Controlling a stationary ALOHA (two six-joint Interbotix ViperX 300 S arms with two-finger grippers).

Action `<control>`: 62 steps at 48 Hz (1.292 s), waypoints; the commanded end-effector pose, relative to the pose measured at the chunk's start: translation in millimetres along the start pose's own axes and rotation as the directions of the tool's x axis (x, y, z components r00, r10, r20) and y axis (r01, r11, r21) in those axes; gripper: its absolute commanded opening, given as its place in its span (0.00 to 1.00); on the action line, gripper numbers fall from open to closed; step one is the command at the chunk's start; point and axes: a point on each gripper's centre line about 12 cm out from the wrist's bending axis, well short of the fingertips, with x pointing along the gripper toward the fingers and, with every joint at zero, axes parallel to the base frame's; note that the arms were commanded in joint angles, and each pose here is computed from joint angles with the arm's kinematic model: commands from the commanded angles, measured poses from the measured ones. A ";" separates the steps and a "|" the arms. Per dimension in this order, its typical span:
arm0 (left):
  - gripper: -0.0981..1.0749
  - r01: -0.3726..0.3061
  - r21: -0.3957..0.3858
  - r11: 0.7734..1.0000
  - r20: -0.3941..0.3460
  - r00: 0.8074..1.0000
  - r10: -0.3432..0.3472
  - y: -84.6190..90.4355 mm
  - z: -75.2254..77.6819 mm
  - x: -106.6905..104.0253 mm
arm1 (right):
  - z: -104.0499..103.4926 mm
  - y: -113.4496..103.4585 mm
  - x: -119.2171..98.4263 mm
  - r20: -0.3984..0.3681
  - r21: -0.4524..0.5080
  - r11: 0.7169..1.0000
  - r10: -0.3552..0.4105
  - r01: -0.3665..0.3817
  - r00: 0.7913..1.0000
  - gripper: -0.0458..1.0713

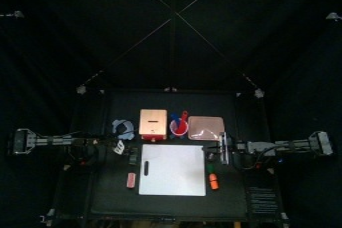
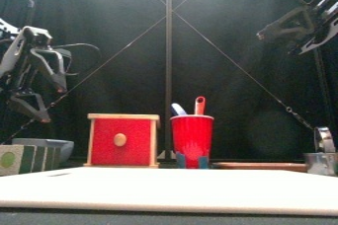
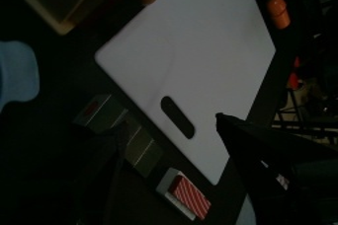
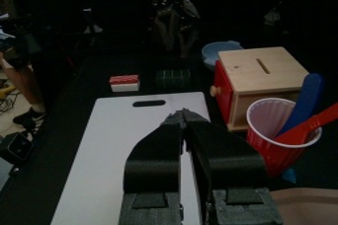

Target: Grab sushi roll

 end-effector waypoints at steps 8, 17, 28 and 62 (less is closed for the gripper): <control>0.94 -0.063 -0.031 0.997 -0.021 0.998 0.063 7.9 3.7 -2.1 | 2.8 -1.1 2.4 0.005 0.008 1.000 -0.006 0.006 1.000 0.06; 0.94 -0.135 -0.083 0.987 -0.040 0.990 0.132 9.7 8.2 -5.6 | 2.8 -1.1 2.4 0.005 0.008 1.000 -0.006 0.006 1.000 0.06; 0.94 -0.199 -0.121 0.973 -0.055 0.980 0.193 0.2 6.8 1.2 | 2.2 -1.7 2.8 0.002 0.008 1.000 -0.009 0.009 1.000 0.06; 0.94 -0.365 -0.220 0.905 -0.150 0.929 0.338 -11.0 -1.0 46.8 | -6.0 -3.3 2.1 -0.022 0.007 1.000 -0.016 0.016 1.000 0.06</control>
